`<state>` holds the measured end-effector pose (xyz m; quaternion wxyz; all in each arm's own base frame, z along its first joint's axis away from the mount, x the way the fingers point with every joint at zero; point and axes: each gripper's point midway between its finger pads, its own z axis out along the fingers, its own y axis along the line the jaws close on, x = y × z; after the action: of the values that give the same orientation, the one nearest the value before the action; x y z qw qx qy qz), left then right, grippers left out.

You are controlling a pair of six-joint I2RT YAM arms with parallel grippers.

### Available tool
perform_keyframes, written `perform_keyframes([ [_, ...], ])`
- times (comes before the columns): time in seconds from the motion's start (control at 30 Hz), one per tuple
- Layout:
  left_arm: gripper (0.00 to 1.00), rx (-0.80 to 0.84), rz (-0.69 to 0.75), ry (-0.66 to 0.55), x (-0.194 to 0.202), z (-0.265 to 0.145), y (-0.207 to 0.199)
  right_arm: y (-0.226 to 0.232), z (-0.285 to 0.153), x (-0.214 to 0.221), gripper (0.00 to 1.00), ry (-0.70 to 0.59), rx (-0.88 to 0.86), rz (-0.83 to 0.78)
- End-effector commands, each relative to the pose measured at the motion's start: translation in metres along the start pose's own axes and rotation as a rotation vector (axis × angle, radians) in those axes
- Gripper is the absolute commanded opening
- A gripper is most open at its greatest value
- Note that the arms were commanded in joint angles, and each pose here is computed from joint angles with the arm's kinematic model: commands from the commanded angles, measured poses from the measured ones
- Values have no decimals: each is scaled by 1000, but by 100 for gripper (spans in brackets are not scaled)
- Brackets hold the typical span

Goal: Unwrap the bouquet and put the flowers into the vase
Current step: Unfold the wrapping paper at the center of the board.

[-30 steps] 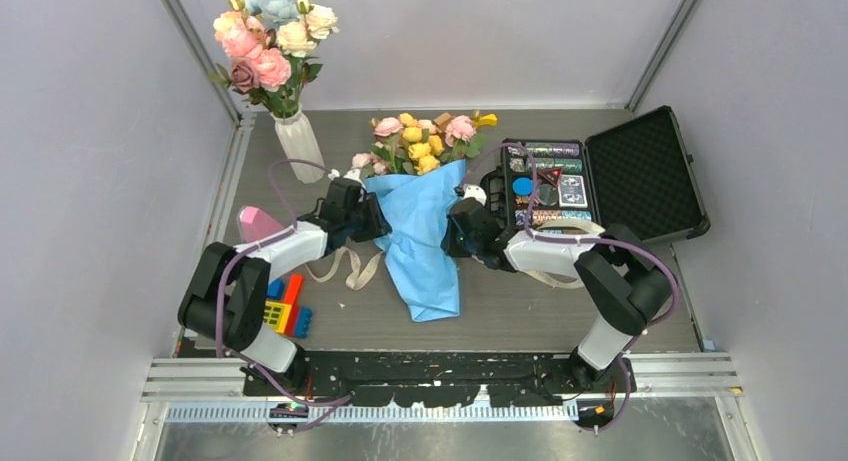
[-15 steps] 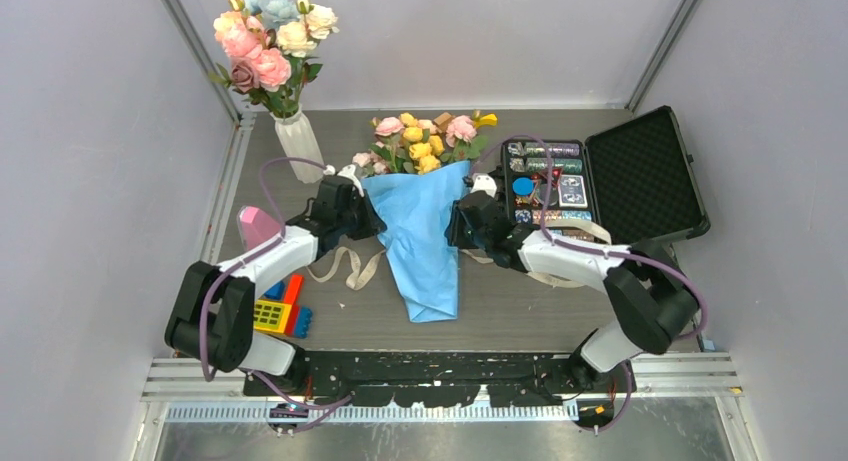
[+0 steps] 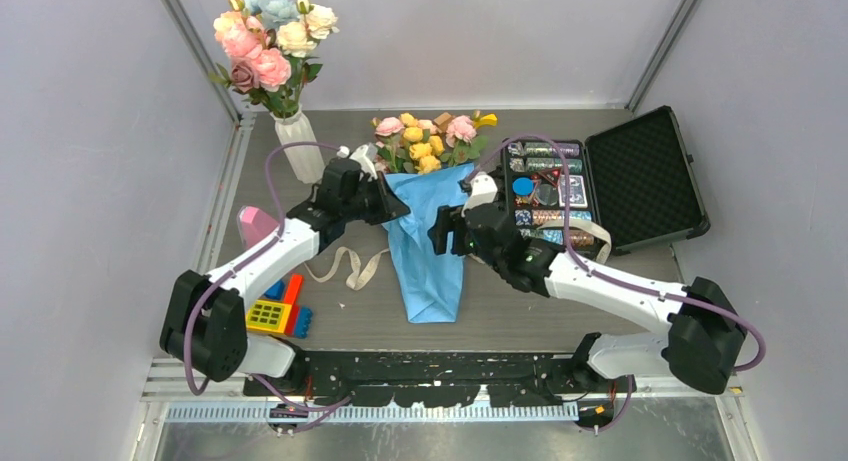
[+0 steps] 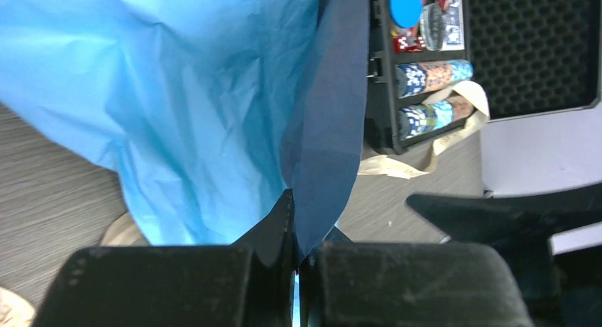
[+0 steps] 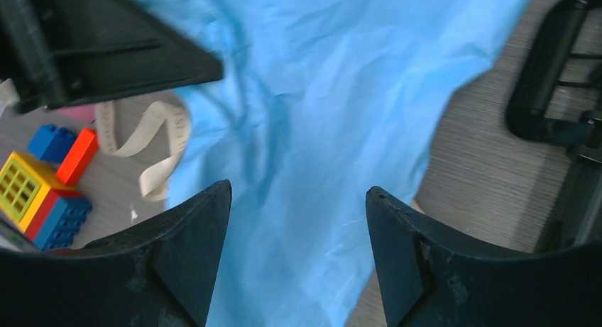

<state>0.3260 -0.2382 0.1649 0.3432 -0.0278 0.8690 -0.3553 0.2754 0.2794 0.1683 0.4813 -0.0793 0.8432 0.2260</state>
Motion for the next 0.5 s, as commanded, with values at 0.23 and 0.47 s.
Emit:
perform_keyframes([
  [0.23,0,86,-5,-23,-16,-4,-50,59,-25,-36,78,-192,54,-203],
  [0.47,0,85,7,-30,-16,-6,-56,60,-20,-29,77,-177,146,-276],
])
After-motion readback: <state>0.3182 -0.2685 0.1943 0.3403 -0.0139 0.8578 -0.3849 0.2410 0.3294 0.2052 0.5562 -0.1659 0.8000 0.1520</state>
